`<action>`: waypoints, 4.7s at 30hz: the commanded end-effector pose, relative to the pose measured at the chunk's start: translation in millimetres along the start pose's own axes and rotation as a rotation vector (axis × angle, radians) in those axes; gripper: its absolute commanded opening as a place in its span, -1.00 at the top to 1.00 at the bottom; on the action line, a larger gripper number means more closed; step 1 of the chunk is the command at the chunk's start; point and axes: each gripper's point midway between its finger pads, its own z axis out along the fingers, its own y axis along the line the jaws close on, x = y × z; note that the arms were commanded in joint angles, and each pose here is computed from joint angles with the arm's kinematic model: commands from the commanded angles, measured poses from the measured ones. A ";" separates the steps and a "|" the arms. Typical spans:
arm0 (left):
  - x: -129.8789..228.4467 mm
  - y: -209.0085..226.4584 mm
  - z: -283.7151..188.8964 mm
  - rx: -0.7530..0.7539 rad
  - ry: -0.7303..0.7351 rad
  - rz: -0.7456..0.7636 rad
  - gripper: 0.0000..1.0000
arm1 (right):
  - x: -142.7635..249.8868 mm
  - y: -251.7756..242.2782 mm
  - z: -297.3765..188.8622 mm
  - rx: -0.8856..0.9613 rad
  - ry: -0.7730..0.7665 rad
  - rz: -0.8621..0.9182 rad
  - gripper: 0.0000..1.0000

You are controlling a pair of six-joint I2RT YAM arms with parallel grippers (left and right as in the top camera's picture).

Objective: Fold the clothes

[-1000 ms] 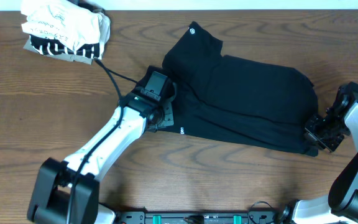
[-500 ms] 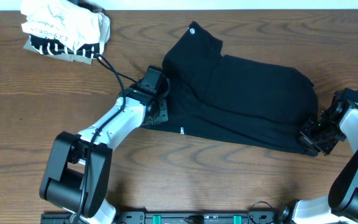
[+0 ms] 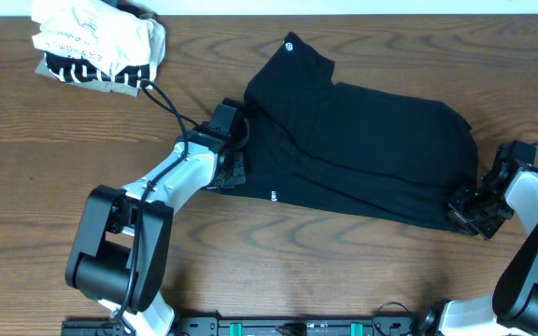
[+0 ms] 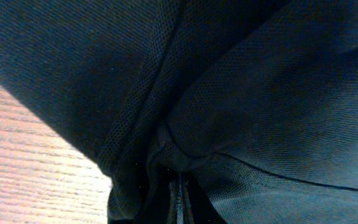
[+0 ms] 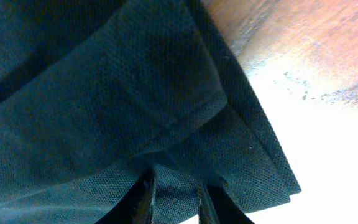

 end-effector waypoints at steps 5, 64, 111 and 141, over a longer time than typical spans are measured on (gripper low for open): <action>3.2 11.6 5.1 -0.055 0.010 0.035 0.87 | -2.0 -11.7 7.1 0.020 -0.008 0.057 0.52; 33.2 44.1 -31.6 -0.146 0.099 -0.113 -0.86 | 7.5 17.3 -16.3 -0.202 0.095 0.283 0.37; 32.5 43.8 -31.5 -0.144 0.096 -0.112 -0.89 | -77.4 123.8 -81.1 -0.693 -0.324 -0.015 -0.24; 28.0 41.7 -30.7 -0.135 0.079 -0.114 -0.89 | -10.9 58.7 -118.0 -0.326 -0.367 -0.036 -0.64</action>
